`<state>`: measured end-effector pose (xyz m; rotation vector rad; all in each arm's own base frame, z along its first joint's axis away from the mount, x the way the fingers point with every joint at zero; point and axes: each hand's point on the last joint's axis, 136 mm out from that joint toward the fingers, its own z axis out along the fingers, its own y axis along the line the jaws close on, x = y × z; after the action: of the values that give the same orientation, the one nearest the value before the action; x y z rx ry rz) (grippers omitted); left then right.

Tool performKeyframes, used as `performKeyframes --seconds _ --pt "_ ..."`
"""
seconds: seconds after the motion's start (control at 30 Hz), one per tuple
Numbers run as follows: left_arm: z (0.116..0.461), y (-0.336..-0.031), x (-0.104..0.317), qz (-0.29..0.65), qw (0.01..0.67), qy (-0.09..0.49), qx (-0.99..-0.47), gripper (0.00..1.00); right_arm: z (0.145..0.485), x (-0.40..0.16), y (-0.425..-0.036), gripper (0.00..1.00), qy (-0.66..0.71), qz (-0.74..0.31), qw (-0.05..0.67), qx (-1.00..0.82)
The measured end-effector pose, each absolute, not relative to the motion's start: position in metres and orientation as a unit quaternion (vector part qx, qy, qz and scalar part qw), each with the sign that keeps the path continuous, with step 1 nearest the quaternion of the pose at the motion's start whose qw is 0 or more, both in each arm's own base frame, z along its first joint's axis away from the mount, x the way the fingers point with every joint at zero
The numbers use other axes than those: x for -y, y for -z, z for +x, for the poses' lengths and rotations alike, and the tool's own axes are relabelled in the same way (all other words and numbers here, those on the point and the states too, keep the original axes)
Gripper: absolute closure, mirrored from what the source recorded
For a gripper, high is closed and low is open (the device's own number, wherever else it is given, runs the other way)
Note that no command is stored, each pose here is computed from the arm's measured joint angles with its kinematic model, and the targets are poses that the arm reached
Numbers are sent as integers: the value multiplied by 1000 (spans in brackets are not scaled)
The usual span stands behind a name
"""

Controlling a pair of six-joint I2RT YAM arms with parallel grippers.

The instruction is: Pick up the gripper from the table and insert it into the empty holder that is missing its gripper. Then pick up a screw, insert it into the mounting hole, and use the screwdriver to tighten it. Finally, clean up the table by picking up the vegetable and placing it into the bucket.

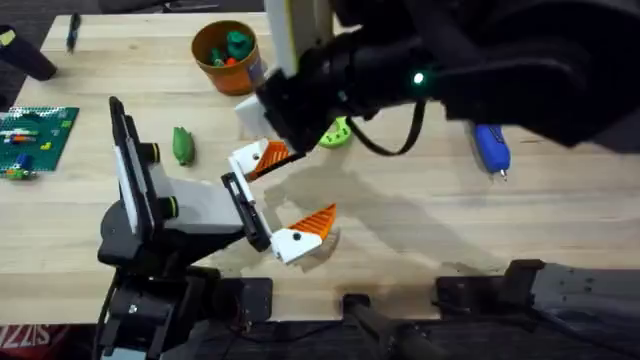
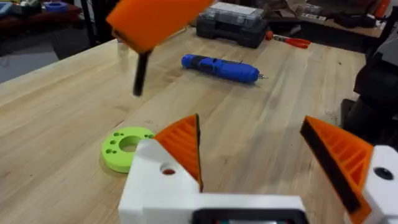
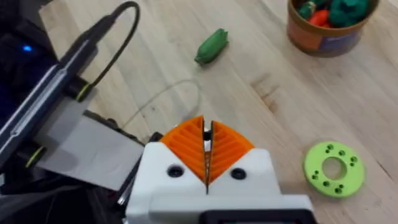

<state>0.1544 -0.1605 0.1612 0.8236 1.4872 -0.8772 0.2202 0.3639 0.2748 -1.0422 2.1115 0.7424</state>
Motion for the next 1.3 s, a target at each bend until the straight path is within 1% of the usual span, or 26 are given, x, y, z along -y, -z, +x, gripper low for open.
performKeyframes --seconds 0.2,0.53,1.3 --pt "154 -161 161 352 576 375 -635 14 205 -373 -275 996 -291 -415 324 -799" --pt "154 -161 161 352 576 375 -635 15 199 -365 -265 996 -278 -419 300 -811" --pt "154 -161 161 352 576 375 -635 15 192 -374 -255 996 -276 -431 288 -810"
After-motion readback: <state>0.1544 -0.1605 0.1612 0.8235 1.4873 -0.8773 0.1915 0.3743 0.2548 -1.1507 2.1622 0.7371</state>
